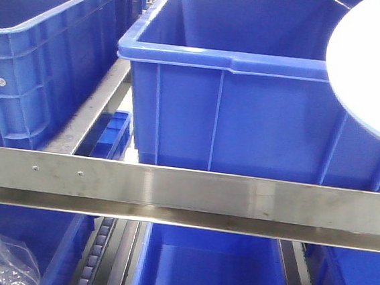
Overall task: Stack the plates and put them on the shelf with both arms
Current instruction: 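Lower the plate stack into the blue bin and open right gripper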
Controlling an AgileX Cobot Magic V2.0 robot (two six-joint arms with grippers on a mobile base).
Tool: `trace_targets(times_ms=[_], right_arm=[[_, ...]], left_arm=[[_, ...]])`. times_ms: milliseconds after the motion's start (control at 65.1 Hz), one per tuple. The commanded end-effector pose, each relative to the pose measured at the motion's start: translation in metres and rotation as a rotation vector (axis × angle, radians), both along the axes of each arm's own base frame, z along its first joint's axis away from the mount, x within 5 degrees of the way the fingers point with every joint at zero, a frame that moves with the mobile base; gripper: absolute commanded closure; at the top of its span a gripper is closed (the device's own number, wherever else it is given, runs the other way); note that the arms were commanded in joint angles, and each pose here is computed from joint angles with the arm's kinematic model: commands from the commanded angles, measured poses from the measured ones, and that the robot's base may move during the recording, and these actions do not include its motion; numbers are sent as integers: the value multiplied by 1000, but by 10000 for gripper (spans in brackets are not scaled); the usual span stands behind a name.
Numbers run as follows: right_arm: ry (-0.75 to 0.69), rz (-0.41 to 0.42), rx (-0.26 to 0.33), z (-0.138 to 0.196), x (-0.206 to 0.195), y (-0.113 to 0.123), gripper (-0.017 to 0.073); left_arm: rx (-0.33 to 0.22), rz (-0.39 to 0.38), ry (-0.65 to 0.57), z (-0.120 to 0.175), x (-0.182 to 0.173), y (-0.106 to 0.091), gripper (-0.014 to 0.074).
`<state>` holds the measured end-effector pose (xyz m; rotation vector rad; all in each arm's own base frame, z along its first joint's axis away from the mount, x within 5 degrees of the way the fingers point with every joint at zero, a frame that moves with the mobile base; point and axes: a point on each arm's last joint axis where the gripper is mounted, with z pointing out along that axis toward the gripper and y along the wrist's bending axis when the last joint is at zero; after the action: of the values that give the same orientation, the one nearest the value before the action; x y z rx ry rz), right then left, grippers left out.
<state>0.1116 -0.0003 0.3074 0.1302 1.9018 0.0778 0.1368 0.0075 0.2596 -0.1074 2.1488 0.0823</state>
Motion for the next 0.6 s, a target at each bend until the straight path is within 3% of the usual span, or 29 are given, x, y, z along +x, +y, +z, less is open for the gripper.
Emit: trace_targets(times_ms=[0,492,584], right_arm=[[-124,5,-8,18,2,0,503],[-150,8,-7,20,3,0,503],[-188,18,19,26,8,2,503]], left_arm=[[-3,-16,-94,15,5,-1,512],[-3,-16,-94,15,5,-1,512],[-3,-16,-94,15,5,-1,512]])
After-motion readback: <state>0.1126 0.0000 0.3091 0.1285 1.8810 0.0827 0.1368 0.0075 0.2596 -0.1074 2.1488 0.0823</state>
